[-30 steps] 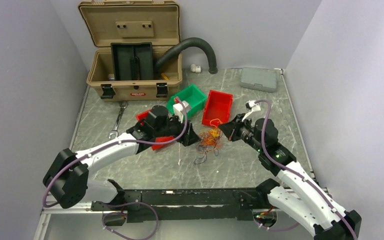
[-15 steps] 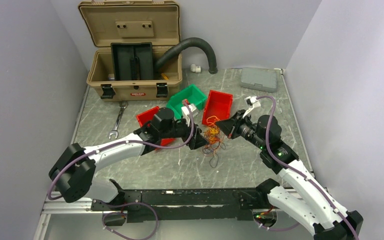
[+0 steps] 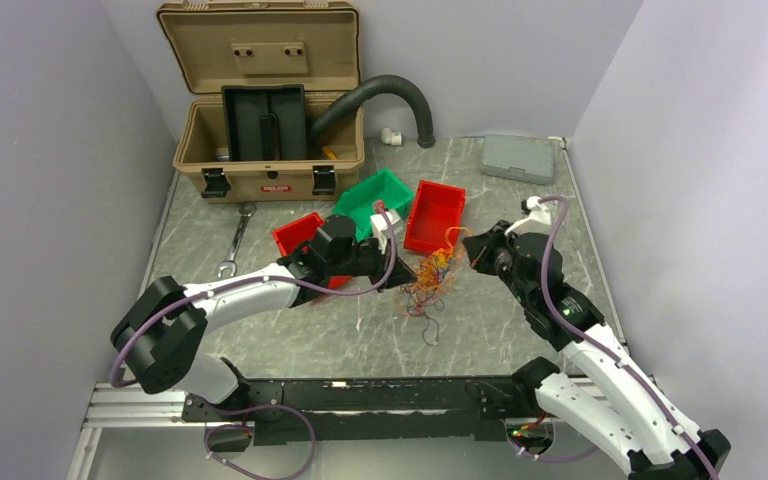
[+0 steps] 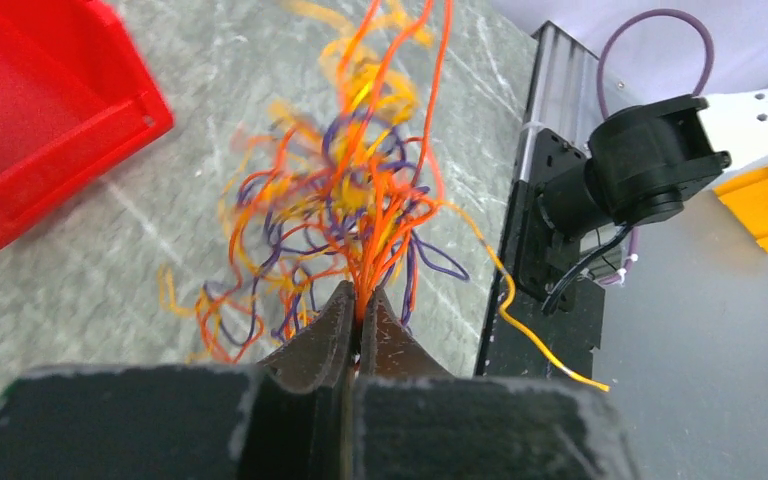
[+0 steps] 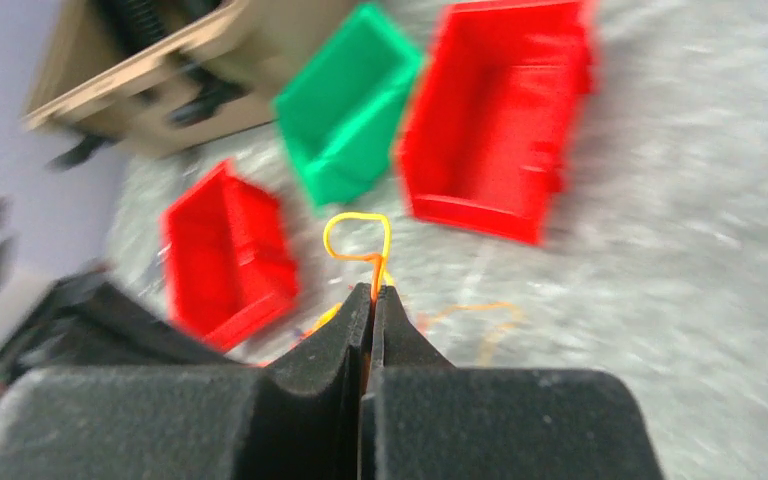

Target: Untangle the cables

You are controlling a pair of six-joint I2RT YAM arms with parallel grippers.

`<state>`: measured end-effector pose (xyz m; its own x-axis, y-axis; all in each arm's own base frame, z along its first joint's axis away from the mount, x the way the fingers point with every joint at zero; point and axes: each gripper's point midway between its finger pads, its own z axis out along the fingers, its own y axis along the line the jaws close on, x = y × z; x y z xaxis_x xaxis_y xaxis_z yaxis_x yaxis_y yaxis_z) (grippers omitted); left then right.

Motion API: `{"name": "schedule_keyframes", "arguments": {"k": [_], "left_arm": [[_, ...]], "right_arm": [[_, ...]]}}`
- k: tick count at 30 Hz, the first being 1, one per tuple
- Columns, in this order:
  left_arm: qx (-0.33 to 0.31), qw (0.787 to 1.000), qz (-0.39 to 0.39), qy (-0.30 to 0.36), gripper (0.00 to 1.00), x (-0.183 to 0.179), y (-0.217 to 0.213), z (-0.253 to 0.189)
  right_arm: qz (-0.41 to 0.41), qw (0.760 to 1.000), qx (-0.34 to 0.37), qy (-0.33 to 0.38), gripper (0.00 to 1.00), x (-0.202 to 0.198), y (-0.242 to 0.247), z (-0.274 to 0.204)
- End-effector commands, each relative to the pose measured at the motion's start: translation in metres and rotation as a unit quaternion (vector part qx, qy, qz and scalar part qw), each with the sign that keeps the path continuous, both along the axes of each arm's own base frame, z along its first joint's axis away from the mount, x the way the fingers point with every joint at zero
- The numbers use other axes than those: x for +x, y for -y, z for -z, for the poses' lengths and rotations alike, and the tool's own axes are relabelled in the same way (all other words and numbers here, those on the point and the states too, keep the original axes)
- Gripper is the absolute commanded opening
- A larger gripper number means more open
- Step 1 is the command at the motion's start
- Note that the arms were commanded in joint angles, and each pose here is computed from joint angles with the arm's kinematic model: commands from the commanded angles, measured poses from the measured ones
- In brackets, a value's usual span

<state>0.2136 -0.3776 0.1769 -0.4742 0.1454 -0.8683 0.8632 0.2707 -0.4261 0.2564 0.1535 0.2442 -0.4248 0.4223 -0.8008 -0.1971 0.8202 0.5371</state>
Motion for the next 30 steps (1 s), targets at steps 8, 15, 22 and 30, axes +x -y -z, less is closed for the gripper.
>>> {"name": "schedule_keyframes", "arguments": {"k": [8,15,22,30], "left_arm": [[-0.018,0.989,-0.132,-0.060,0.00,0.046,-0.086,0.019],[-0.022,0.993,-0.106,-0.049,0.00,0.043,-0.081,0.005],[-0.022,0.996,-0.071,-0.041,0.00,0.037,-0.072,-0.004],[-0.018,0.999,-0.035,-0.015,0.00,0.021,-0.063,-0.018]], "right_arm": [[0.366,0.930,-0.019,0.003,0.00,-0.025,0.146,0.015],[0.168,0.984,-0.056,0.030,0.31,-0.012,0.081,0.005],[-0.027,0.996,-0.086,0.024,0.87,-0.013,0.014,0.020],[-0.198,0.977,-0.081,0.007,0.82,-0.030,-0.038,0.060]]}}
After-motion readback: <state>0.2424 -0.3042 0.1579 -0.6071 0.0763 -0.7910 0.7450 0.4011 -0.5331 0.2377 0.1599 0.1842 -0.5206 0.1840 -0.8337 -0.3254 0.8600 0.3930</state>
